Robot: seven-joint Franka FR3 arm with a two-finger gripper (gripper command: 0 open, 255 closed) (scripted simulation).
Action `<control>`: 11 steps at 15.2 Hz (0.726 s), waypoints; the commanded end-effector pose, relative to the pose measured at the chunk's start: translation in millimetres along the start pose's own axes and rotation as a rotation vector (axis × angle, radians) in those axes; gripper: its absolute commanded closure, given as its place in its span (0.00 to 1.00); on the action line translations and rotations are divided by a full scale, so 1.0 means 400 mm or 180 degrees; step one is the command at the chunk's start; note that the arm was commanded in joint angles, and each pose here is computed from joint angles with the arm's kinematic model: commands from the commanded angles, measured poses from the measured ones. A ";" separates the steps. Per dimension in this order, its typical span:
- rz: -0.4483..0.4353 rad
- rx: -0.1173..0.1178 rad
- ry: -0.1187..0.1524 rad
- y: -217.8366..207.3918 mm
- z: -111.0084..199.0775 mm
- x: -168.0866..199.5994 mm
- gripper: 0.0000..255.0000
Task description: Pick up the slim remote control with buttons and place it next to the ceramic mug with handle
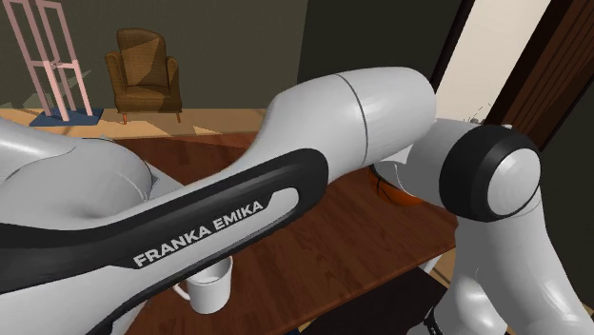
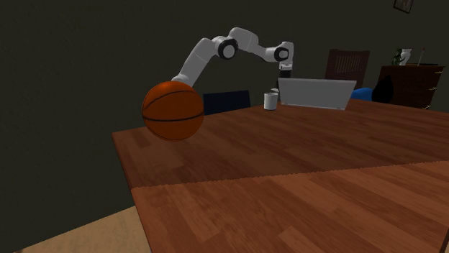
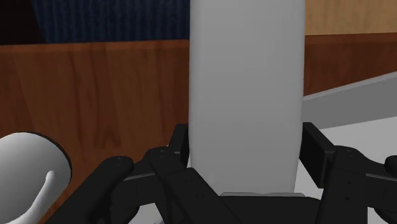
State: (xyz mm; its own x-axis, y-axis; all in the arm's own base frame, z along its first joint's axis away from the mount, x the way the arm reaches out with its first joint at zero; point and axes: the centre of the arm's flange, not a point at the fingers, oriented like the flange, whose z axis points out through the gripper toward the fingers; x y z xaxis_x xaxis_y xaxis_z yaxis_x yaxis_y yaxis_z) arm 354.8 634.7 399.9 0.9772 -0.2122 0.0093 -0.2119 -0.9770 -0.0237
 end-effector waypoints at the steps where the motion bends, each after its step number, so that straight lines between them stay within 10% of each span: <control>1: 0.0014 -0.0050 -0.0005 0.004 0.048 0.005 1.00; 11: 0.0014 -0.0050 -0.0005 0.007 0.148 0.004 1.00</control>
State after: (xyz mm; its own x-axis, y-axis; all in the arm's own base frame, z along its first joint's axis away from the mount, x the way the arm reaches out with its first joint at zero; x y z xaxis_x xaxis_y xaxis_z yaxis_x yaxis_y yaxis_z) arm 350.0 641.6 353.3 0.9789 -0.2037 0.0134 -0.2022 -0.9765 -0.0746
